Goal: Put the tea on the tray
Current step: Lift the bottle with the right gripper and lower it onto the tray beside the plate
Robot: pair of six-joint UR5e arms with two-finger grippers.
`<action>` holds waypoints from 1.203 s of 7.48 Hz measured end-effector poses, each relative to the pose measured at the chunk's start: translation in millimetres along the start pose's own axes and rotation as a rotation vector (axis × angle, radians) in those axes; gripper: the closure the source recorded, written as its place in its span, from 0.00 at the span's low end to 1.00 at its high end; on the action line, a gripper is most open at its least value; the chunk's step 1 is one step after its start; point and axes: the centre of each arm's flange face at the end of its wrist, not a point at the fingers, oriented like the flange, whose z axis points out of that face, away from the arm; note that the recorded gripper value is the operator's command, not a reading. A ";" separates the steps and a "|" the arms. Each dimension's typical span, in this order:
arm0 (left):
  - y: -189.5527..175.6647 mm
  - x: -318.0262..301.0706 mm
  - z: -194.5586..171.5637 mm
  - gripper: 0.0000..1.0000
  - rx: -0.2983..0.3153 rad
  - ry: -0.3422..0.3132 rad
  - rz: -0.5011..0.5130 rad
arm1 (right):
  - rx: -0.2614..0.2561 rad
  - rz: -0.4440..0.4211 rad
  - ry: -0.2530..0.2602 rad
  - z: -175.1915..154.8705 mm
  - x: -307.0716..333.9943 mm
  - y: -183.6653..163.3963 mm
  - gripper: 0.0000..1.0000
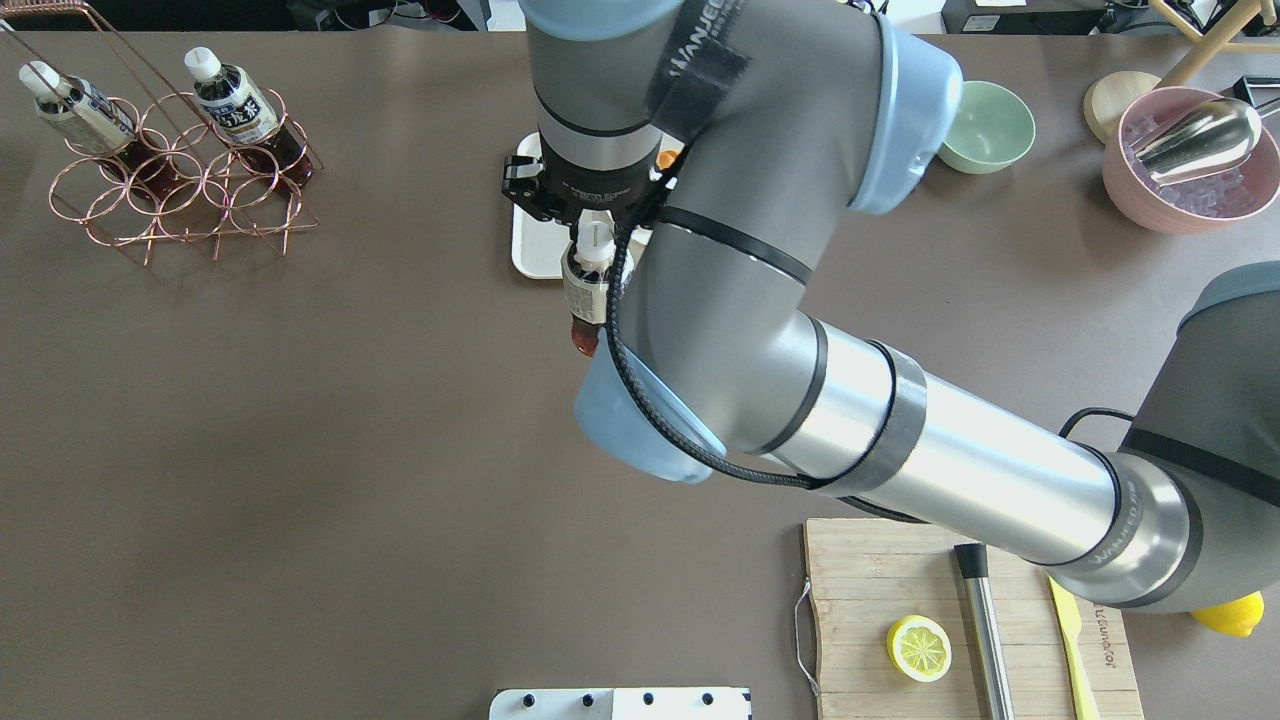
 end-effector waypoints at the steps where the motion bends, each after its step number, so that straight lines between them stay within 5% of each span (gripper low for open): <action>1: 0.4 -0.9 0.9 0.02 -0.002 0.000 -0.002 | -0.002 -0.001 0.011 6.2 -19.7 -29.5 1.00; 5: -0.8 -13.4 15.2 0.02 -0.003 -0.002 -0.005 | 0.037 -0.009 0.019 60.0 -57.2 -138.8 1.00; 9: 0.4 -21.1 23.7 0.02 0.001 -0.001 -0.003 | 0.058 -0.009 0.016 82.0 -67.4 -176.3 1.00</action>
